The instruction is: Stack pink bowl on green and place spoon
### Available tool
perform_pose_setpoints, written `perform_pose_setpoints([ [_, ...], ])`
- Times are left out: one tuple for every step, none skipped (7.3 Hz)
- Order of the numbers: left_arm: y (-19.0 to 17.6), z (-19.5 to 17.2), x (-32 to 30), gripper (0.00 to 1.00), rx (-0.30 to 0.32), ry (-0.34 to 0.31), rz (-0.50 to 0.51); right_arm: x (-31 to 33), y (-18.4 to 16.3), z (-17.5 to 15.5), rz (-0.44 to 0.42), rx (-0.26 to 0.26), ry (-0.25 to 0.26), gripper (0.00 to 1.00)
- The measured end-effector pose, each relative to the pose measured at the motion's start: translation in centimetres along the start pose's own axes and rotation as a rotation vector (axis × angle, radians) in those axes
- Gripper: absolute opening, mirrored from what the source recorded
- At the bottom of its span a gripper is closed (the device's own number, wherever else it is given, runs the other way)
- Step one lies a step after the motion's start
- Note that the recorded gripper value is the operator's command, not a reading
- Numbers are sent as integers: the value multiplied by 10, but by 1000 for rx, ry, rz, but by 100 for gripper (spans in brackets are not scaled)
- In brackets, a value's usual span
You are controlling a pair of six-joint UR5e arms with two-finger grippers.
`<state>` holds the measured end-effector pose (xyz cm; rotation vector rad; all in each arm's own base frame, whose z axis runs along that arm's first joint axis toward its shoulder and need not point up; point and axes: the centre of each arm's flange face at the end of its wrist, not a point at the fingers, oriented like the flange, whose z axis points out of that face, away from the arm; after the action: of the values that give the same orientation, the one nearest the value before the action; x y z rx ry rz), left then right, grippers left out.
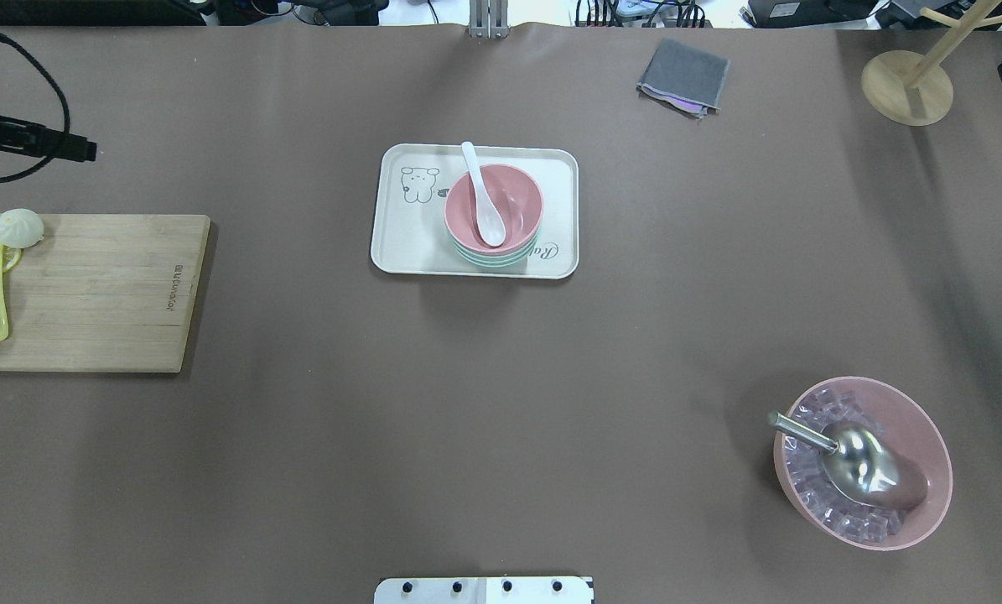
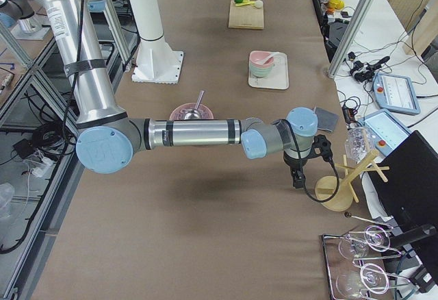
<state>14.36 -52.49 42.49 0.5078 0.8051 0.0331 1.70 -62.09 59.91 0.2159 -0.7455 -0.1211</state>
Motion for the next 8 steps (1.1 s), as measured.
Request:
perform_pose_setpoints([
  [8,-16,-43,98,-53,4,4,28,13,-8,-34,-25,9,100],
  [20,-29,-86,98,-85,-11,16,52,34,-11,-48,-48,11,100],
  [32,-37,-131,98,-104,-40,12,68,58,-11,-43,-63,2,100],
  [43,-42,-174,98,-124,-71,-29,72,78,-11,-32,-66,-14,100],
  [53,-47,-205,98,-158,-82,-79,68,91,-15,-22,-60,-23,100],
  [61,-50,-224,98,-198,-78,-113,62,100,-20,7,-51,-27,100],
  [66,-51,-234,98,-226,-75,-132,56,104,-22,43,-46,-33,100],
  [72,-50,-241,98,-243,-74,-148,53,105,-22,61,-46,-44,100],
])
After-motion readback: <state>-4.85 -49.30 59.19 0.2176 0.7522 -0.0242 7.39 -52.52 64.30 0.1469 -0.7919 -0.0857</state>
